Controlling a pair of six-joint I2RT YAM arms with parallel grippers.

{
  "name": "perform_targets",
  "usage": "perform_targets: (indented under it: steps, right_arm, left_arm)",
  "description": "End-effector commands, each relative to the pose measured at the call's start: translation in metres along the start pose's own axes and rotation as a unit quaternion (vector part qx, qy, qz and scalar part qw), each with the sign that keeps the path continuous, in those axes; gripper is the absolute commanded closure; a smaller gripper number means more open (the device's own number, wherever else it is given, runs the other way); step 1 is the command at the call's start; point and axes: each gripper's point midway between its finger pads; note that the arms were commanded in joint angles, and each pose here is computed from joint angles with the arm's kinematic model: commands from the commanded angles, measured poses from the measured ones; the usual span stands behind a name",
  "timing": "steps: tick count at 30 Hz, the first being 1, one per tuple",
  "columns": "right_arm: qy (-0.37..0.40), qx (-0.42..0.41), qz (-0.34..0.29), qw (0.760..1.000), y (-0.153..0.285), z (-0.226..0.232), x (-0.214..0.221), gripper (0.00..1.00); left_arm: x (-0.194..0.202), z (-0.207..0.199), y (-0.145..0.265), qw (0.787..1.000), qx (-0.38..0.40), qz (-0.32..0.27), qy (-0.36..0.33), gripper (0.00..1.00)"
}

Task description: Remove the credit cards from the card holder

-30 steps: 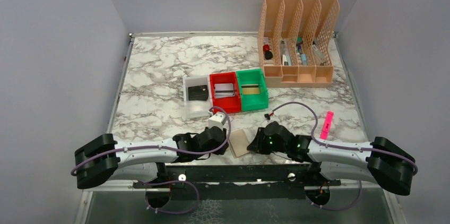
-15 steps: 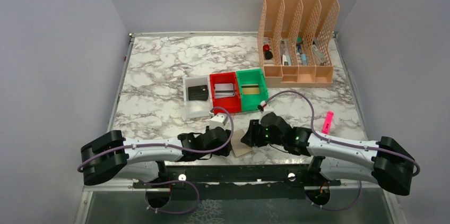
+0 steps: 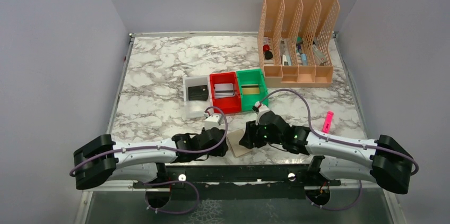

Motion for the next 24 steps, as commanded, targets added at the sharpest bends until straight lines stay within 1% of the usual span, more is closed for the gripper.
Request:
perform_targets:
  steps: [1, 4, 13, 18, 22, 24]
  right_arm:
    - [0.018, -0.012, 0.009, 1.0, -0.001, 0.011, -0.003, 0.49]
    - [0.017, -0.011, 0.012, 1.0, -0.004, 0.012, -0.004, 0.49]
    - [0.018, -0.017, 0.026, 0.999, -0.009, 0.016, 0.0, 0.49]
    - [0.017, -0.02, 0.03, 0.999, -0.01, 0.016, 0.002, 0.49]
    - [0.019, -0.023, 0.033, 0.999, -0.011, 0.019, 0.002, 0.49]
    - [0.024, -0.029, 0.037, 0.999, -0.011, 0.02, 0.003, 0.49]
  left_arm:
    - [0.008, 0.011, 0.004, 1.0, -0.01, -0.004, 0.011, 0.51]
    - [0.006, 0.006, 0.001, 1.0, 0.003, -0.012, 0.016, 0.55]
    - [0.008, 0.005, -0.006, 1.0, 0.0, -0.007, 0.018, 0.58]
    - [0.004, -0.002, -0.006, 0.999, 0.017, -0.019, 0.019, 0.65]
    - [0.006, 0.006, -0.006, 1.0, -0.002, -0.014, 0.019, 0.73]
    - [0.006, 0.008, -0.004, 1.0, -0.005, -0.014, 0.02, 0.78]
Point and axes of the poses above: each gripper's point midway between its finger pads, its own y axis back along the fingers, its own z axis along the line the jaws close on, x = y × z, and after that the axes turned 13 degrees about -y, right-handed
